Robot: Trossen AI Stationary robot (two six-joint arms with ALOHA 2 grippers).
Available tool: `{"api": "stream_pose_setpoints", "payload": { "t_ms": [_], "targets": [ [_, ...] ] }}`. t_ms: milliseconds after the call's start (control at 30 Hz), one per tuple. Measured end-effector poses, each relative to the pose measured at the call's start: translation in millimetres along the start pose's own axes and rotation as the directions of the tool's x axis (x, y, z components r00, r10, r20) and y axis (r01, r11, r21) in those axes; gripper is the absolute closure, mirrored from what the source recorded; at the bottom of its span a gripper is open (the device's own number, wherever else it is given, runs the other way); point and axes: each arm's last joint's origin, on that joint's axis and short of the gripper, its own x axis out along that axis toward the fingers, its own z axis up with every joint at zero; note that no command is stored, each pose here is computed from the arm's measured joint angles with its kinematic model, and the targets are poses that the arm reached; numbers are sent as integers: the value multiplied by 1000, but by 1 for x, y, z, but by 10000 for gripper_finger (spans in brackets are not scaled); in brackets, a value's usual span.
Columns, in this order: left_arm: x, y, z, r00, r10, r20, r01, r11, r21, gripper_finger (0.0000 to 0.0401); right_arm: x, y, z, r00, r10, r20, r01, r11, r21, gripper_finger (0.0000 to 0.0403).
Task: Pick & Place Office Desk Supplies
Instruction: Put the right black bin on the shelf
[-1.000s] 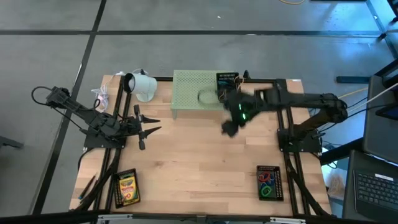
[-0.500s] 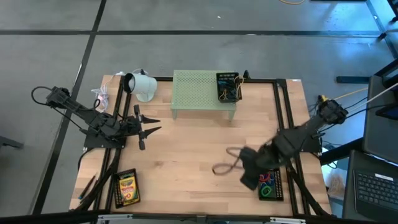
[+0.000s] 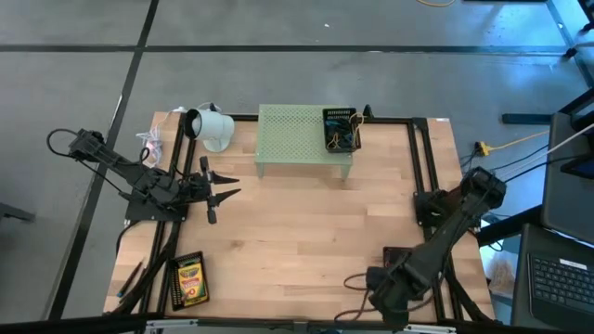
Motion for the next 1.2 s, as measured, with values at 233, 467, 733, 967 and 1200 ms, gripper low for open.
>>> {"api": "stream_pose_setpoints", "payload": {
  "t_ms": [233, 467, 733, 967, 1200],
  "targets": [
    [0, 0, 0, 1000, 0, 1, 0, 1000, -3, 287, 21, 5, 1, 997, -38, -67, 37, 999, -16, 218],
    [0, 0, 0, 1000, 0, 0, 0, 1000, -2, 287, 33, 7, 3, 995, -86, -44, 83, 993, -79, 218],
    [0, 0, 0, 1000, 0, 1, 0, 1000, 0, 287, 54, 11, 7, 989, -123, -76, 114, 987, -116, 218],
    [0, 0, 0, 1000, 0, 1, 0, 1000, 0, 287, 68, 14, 6, 985, -145, -98, 132, 983, -130, 218],
    [0, 0, 0, 1000, 0, 1, 0, 1000, 0, 287, 81, 16, 5, 978, -184, -93, 171, 976, -134, 220]
  ]
}}
